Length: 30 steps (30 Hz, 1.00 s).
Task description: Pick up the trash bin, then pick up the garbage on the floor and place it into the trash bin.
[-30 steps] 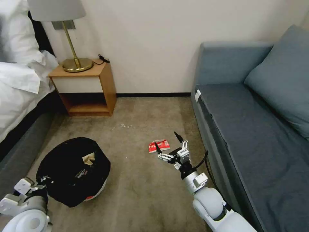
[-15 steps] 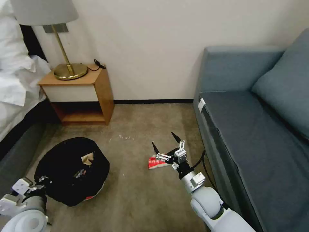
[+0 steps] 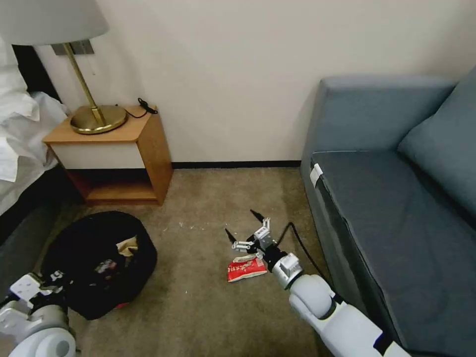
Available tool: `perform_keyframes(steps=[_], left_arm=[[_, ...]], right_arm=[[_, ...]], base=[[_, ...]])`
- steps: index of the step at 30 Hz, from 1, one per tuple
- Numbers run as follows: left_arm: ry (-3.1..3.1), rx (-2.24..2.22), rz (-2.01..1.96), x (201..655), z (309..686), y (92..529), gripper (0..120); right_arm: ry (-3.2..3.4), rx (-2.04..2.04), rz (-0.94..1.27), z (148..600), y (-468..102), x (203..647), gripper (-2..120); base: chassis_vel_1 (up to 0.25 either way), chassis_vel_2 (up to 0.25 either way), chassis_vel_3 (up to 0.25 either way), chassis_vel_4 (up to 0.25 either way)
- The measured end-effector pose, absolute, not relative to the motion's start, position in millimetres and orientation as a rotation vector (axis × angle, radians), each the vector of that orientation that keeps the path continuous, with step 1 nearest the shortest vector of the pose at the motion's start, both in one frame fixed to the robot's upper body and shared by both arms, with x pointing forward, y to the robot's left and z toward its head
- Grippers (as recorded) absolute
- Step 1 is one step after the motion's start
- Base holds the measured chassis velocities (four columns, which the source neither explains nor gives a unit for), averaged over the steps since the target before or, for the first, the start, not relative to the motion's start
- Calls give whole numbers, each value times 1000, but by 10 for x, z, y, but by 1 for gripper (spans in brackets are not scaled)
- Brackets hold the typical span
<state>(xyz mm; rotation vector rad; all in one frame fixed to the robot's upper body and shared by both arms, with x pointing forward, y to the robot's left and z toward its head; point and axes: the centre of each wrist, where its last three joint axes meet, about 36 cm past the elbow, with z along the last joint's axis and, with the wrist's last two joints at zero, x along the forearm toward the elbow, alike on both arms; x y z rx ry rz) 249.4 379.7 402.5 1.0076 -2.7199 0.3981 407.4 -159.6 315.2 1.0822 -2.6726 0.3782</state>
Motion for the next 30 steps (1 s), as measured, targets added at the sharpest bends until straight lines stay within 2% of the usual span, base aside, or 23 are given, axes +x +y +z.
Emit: perform_keyframes(steps=[12,22,30], left_arm=[[-2915,886,-121,2317,3674,3777,6],[-2917,849,-127,2291,3591,3758,6],[-2905,849,-87,2319,3591,3748,6]], right_arm=[[-2387,1172,630,2931,-1656,4549,100],[-2264,1245,676,2574,-1626,4970,100],[-2191,1271,690,2384,-1658,5055,98]], base=[[0,0,0,0],[0,0,0,0],[0,0,0,0]])
